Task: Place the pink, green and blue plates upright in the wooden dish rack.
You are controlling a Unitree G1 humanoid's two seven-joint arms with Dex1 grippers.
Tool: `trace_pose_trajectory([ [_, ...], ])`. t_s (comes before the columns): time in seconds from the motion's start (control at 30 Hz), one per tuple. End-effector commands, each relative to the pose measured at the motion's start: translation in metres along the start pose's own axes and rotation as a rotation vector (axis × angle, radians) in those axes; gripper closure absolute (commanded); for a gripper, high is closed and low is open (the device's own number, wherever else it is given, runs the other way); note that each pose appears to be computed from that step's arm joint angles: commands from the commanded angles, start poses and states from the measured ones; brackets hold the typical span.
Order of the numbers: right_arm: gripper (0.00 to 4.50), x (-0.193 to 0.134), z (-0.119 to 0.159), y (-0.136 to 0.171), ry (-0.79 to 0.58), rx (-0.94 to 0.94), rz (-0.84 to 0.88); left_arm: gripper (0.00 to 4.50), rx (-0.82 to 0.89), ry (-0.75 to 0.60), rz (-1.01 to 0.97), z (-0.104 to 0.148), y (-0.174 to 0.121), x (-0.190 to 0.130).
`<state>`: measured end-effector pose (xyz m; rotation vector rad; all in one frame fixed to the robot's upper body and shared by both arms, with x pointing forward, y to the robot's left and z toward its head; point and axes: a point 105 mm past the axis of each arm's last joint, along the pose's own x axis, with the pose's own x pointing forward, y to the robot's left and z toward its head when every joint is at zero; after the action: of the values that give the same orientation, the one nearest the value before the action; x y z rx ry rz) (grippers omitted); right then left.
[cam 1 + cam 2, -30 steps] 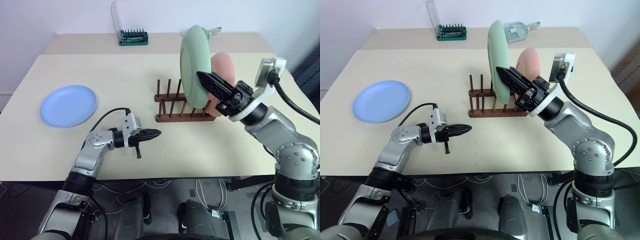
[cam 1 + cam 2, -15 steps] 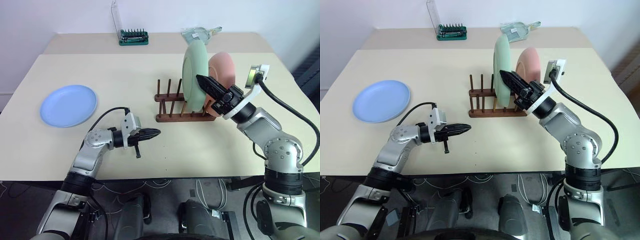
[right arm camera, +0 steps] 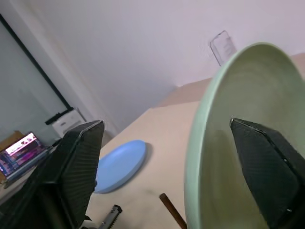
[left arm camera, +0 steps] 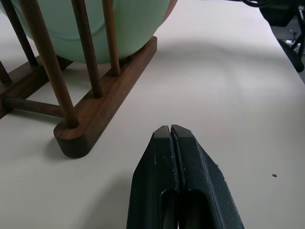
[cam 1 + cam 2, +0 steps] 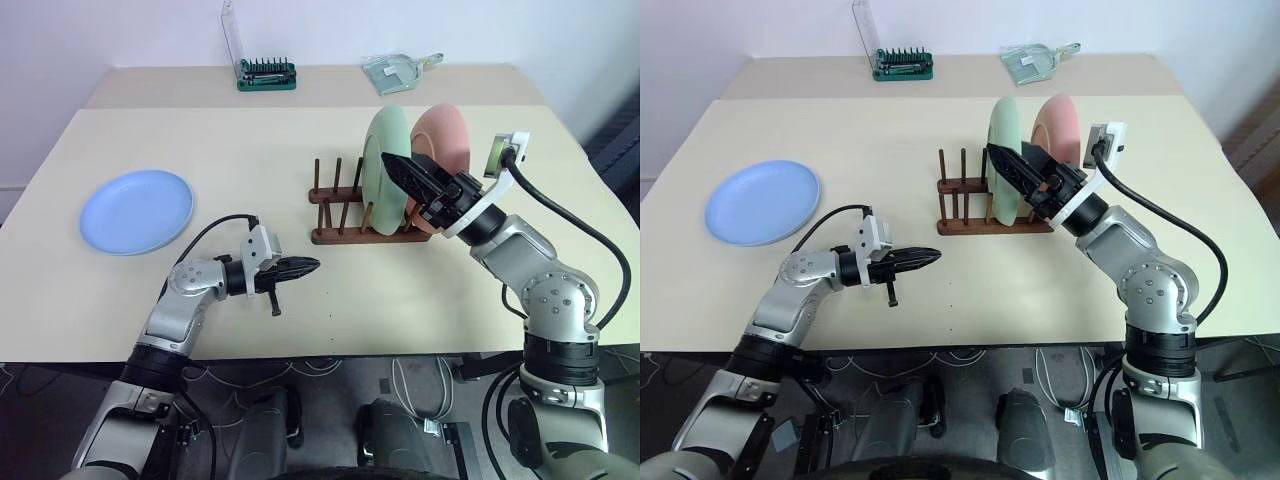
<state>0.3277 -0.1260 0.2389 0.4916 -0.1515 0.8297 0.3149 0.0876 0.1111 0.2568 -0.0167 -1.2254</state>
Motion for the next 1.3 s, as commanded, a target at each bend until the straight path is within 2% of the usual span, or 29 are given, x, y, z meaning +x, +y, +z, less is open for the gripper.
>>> trace_pose_trajectory([
  [0.03,0.50,0.000,0.023,0.019,-0.037,-0.120,0.049,4.50,0.033,-0.029,0.000,0.011,0.000,-0.002],
  [0.33,0.50,-0.003,0.039,0.042,0.014,-0.444,0.060,4.50,0.037,-0.052,0.024,0.015,0.003,-0.002],
  [0.43,0.50,-0.006,0.057,0.028,0.073,-0.846,-0.069,4.50,0.033,-0.097,0.069,0.025,0.009,-0.003],
  [0.5,0.50,0.003,0.057,0.031,0.111,-1.064,-0.038,4.50,0.019,-0.141,0.146,0.036,0.020,-0.006],
  [0.53,0.44,0.007,0.054,0.034,0.114,-1.098,-0.009,3.99,0.016,-0.151,0.174,0.039,0.025,-0.008],
  [0.57,0.44,0.012,0.048,0.038,0.130,-1.134,0.031,3.73,0.001,-0.159,0.213,0.042,0.031,-0.011],
  [0.6,0.44,0.018,0.036,0.045,0.153,-1.192,0.097,3.15,-0.015,-0.187,0.273,0.048,0.041,-0.018],
  [0.67,0.44,0.026,0.017,0.057,0.180,-1.304,0.201,2.28,-0.022,-0.222,0.400,0.060,0.058,-0.032],
  [0.73,0.44,0.034,0.004,0.063,0.182,-1.340,0.259,1.37,-0.023,-0.244,0.513,0.070,0.072,-0.048],
  [0.8,0.44,0.040,-0.011,0.067,0.196,-1.366,0.306,0.35,-0.026,-0.235,0.707,0.077,0.094,-0.074],
  [0.83,0.44,0.043,-0.019,0.068,0.202,-1.376,0.328,0.02,-0.041,-0.225,0.822,0.078,0.105,-0.090],
  [0.9,0.44,0.048,-0.028,0.070,0.204,-1.363,0.348,0.02,-0.062,-0.209,1.023,0.081,0.121,-0.124],
  [1.03,0.44,0.053,-0.039,0.070,0.213,-1.334,0.368,0.02,-0.165,-0.074,1.430,0.061,0.140,-0.200],
  [1.13,0.44,0.053,-0.043,0.068,0.223,-1.311,0.377,0.02,-0.235,0.015,1.625,0.048,0.139,-0.241],
  [1.2,0.44,0.053,-0.048,0.063,0.241,-1.275,0.378,0.02,-0.279,0.144,1.791,0.031,0.130,-0.282],
  [1.3,0.44,0.054,-0.053,0.059,0.248,-1.245,0.378,0.02,-0.381,0.265,1.914,0.005,0.117,-0.310],
])
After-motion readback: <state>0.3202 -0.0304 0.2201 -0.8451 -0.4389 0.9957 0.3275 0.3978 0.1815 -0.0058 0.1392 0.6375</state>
